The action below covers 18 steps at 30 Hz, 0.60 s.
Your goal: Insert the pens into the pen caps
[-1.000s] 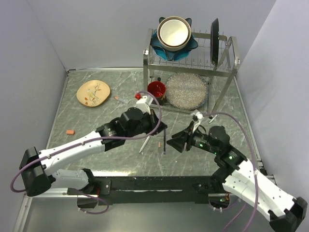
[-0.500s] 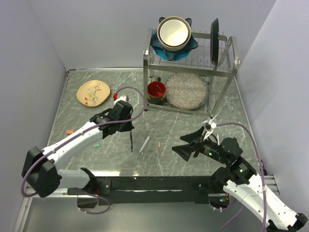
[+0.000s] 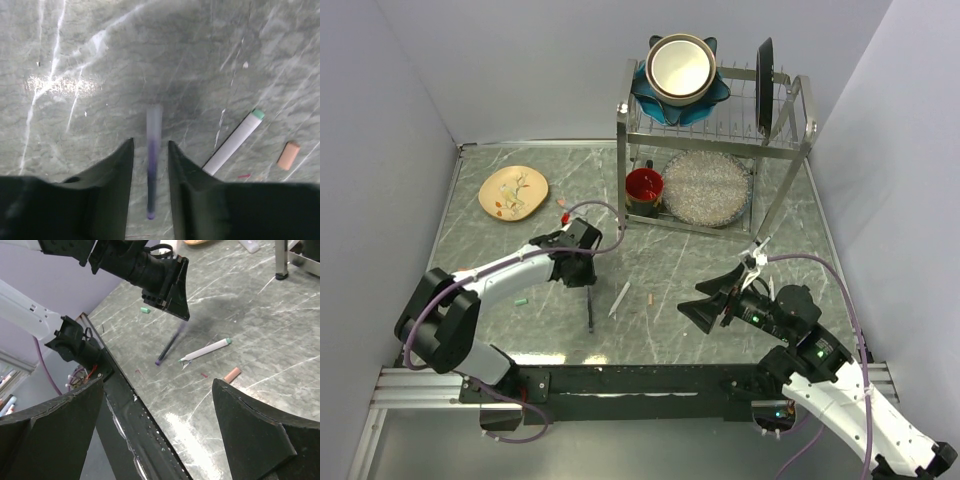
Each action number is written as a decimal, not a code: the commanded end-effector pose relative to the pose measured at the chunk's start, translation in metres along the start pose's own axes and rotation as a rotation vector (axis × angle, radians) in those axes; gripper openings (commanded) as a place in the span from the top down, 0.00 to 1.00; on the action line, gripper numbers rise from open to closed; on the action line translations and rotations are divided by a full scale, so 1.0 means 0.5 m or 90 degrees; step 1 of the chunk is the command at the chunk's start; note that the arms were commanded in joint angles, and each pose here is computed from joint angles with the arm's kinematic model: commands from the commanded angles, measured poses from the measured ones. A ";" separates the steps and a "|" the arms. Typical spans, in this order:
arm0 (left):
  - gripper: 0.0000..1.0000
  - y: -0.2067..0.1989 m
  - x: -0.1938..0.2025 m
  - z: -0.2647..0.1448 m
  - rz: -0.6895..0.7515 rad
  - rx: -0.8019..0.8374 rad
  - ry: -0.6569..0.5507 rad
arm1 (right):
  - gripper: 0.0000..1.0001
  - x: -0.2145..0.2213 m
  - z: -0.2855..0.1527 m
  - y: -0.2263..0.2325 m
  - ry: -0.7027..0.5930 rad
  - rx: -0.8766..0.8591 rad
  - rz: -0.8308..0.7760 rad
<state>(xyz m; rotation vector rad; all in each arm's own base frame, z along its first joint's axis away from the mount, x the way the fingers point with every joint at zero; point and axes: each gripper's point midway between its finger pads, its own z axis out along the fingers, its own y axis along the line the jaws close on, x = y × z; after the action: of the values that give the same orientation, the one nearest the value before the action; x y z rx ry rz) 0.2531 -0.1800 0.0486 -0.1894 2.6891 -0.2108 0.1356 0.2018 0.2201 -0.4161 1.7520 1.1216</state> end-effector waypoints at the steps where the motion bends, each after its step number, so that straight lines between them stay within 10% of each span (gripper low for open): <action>1: 0.56 0.003 -0.022 -0.004 -0.033 0.002 -0.025 | 0.04 -0.038 -0.011 0.008 -0.037 0.012 -0.002; 13: 0.15 0.107 -0.218 -0.127 -0.370 -0.123 -0.229 | 0.05 -0.034 -0.020 0.006 -0.043 0.017 0.011; 18: 0.19 0.083 -0.295 -0.126 -0.482 -0.077 -0.209 | 0.05 -0.039 -0.028 0.001 -0.052 0.033 0.016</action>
<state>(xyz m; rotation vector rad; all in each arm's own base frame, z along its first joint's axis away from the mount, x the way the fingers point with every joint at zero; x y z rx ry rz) 0.3315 -0.1139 0.1460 -0.9369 2.2698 -0.1673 0.1348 0.1929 0.2186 -0.3562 1.7674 1.1029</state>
